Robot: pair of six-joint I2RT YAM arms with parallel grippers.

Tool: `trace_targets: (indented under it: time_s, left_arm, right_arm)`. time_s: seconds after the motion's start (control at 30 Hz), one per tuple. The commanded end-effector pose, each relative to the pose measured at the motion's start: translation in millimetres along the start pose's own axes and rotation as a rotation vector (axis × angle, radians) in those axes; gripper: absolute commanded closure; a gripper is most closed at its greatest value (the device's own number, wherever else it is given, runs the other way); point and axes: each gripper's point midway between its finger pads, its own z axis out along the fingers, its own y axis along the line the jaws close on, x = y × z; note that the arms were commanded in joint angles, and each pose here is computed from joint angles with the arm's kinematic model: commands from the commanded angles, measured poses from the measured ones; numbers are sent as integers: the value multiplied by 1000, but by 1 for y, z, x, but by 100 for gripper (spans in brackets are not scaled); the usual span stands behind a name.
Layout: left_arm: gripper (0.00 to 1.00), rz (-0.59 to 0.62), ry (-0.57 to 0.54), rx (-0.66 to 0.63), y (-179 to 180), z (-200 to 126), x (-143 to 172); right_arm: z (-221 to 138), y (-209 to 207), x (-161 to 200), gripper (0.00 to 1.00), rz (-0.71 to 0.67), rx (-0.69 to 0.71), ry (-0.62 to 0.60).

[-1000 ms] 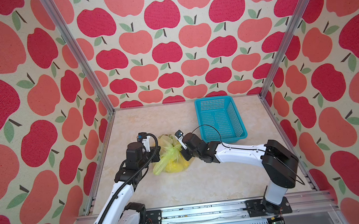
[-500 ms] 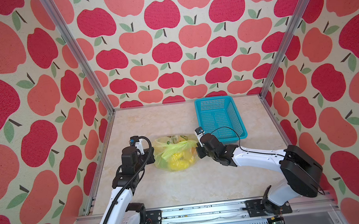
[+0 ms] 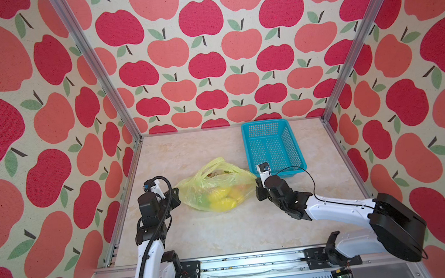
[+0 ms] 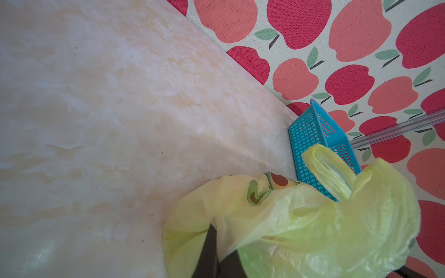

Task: Untie the knot of the plastic bag and take out the fruit
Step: Untie the plastic bag at the center of the table.

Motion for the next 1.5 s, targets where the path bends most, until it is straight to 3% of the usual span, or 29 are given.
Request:
trace_targets:
  time_s: [0.0,0.17,0.27,0.37,0.47,0.6,0.73,0.97,1.3,1.47]
  left_arm:
    - [100,-20,-29,18,3,-2,0]
    - [100,-6,-55,29,-2,-7,-5]
    - [98,-5,-63,34,-3,-9,-6]
    - [79,4,-81,24,-5,-16,-9]
    - [52,9,-115,2,-6,-26,-13]
    - [30,54,-221,7,-25,-53,-39]
    - [19,101,-290,52,-48,-77,-53]
    - [18,202,-315,146,-94,-93,-67]
    - [17,514,-137,132,-154,-45,-37]
    - [11,612,-70,69,-159,-14,-21]
  right_arm:
    - [-10,-11,-14,98,66,19,-103]
    - [-23,-12,-19,77,72,-18,-169]
    - [-28,-9,-24,57,41,-45,-190]
    - [-38,-1,-33,38,-11,-87,-181]
    - [-50,4,-49,24,-46,-100,-176]
    - [-63,18,-70,11,-115,-144,-161]
    - [-61,20,-84,8,-144,-106,-91]
    - [-35,28,-87,7,-188,-59,39]
    - [12,29,-75,7,-149,-69,165]
    - [34,28,-66,9,-133,-84,220]
